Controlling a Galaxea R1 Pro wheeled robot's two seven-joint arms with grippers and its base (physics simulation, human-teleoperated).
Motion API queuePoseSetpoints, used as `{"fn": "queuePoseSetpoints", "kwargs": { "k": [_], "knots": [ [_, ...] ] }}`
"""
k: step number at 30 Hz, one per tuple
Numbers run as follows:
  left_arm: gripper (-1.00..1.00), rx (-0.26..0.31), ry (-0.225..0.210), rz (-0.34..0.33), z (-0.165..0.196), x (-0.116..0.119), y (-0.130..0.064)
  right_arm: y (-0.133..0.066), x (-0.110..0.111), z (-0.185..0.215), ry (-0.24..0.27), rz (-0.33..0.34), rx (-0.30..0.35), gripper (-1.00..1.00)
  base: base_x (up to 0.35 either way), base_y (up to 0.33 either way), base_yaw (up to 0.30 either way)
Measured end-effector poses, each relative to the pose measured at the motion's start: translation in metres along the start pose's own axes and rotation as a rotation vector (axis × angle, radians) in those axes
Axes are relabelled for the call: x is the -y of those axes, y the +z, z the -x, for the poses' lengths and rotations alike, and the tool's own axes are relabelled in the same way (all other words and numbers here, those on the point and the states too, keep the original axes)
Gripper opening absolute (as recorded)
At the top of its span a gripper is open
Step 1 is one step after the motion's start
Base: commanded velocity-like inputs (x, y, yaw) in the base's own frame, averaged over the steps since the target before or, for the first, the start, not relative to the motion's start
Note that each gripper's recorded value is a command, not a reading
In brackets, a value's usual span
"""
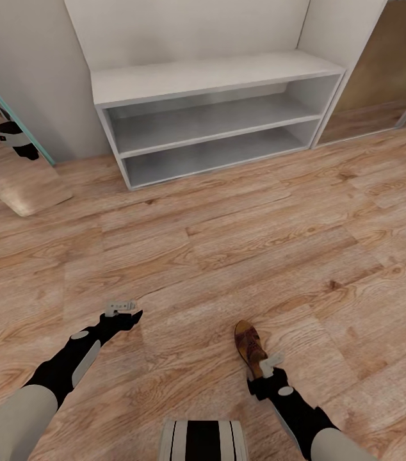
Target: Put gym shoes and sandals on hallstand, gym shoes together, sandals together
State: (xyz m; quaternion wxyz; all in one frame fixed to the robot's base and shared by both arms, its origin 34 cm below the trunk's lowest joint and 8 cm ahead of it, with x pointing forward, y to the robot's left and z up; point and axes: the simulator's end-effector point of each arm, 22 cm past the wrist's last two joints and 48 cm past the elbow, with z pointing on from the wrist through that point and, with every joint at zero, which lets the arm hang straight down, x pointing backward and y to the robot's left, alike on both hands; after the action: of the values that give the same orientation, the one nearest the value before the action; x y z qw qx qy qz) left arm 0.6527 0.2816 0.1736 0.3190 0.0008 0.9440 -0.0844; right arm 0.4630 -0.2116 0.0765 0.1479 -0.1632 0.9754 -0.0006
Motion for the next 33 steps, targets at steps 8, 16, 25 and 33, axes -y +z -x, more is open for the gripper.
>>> {"fn": "queuePoseSetpoints", "kwargs": {
  "k": [8, 16, 25, 33],
  "knots": [
    [1.0, 0.0, 0.0, 0.0, -0.0002, 0.0, 0.0, 0.0001, -0.0004, -0.003, 0.0, 0.001, -0.006, 1.0, 0.0, 0.0, 0.0],
    [1.0, 0.0, 0.0, 0.0, 0.0, 0.0, 0.0, 0.0001, 0.0005, -0.0028, 0.0, 0.0, -0.005, 1.0, 0.0, 0.0, 0.0],
    [1.0, 0.0, 0.0, 0.0, 0.0001, 0.0, 0.0, 0.0001, 0.0015, -0.0031, 0.001, -0.001, -0.004, 1.0, 0.0, 0.0, 0.0],
    [1.0, 0.0, 0.0, 0.0, 0.0002, 0.0, 0.0, 0.0001, 0.0, -0.0078, 0.001, 0.002, -0.014, 1.0, 0.0, 0.0, 0.0]
  ]
}}
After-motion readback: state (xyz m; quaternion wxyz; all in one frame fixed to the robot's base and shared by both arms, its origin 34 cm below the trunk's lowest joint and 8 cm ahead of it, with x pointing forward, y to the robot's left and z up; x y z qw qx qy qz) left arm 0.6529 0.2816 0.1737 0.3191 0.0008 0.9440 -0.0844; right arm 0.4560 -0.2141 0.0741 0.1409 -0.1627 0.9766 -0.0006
